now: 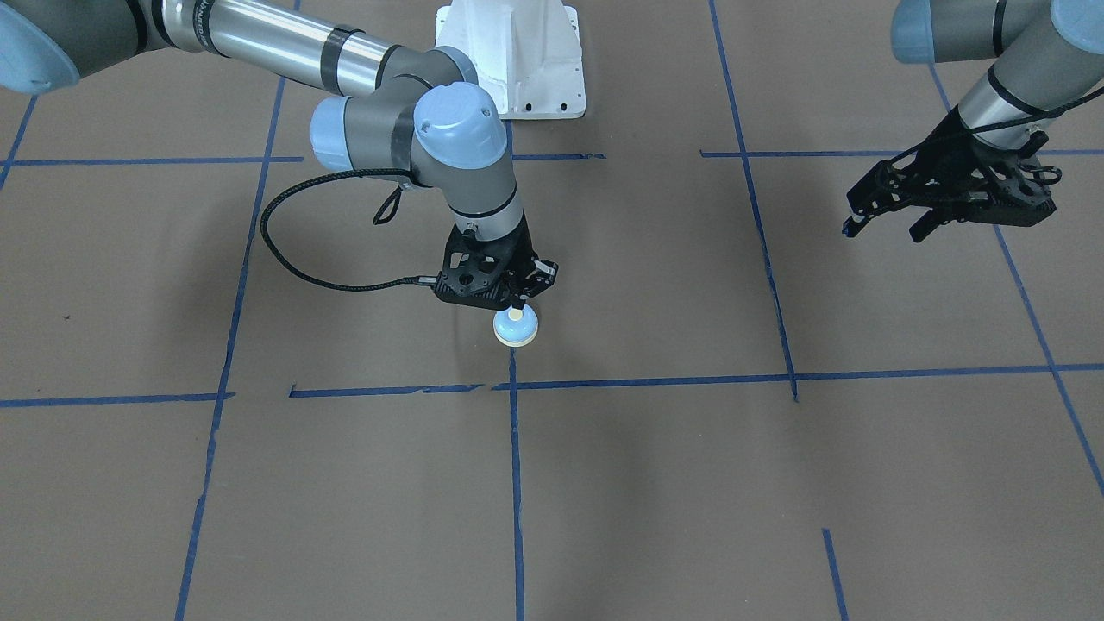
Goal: Place and press bell with both arms
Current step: 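Press down on the bell top with the right gripper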
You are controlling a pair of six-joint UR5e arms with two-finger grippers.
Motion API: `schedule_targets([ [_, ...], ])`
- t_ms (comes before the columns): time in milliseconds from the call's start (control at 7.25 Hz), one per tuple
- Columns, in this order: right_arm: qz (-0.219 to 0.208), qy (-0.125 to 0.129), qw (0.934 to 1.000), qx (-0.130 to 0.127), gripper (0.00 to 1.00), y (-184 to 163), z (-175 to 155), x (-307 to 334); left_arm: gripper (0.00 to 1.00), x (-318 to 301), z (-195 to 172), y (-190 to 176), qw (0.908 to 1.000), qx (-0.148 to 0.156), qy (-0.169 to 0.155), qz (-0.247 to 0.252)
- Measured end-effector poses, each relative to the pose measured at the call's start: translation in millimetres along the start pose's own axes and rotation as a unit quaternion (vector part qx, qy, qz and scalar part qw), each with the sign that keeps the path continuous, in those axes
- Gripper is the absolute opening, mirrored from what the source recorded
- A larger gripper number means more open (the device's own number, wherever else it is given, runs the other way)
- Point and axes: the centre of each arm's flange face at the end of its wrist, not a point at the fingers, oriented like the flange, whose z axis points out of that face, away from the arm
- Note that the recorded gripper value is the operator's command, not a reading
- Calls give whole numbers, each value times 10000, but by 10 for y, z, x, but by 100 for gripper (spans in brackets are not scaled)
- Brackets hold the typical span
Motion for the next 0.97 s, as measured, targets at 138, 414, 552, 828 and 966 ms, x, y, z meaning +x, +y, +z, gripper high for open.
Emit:
schedule_targets([
  [138, 11, 46, 10000, 11, 0, -14, 49, -16, 100, 2, -3, 0, 10000, 4, 1, 2],
  [414, 24, 166, 9999, 11, 0, -16, 178, -25, 100, 5, -7, 1, 10000, 11, 1, 6],
  [552, 10, 201, 9998, 17, 0, 13, 226, -10, 100, -3, -4, 4, 10000, 8, -6, 0],
  [828, -6, 148, 9999, 38, 0, 27, 115, -55, 100, -6, -10, 13, 10000, 8, -5, 1],
  [966, 22, 133, 9999, 37, 0, -2, -107, -78, 100, -5, -12, 15, 10000, 5, -1, 2],
])
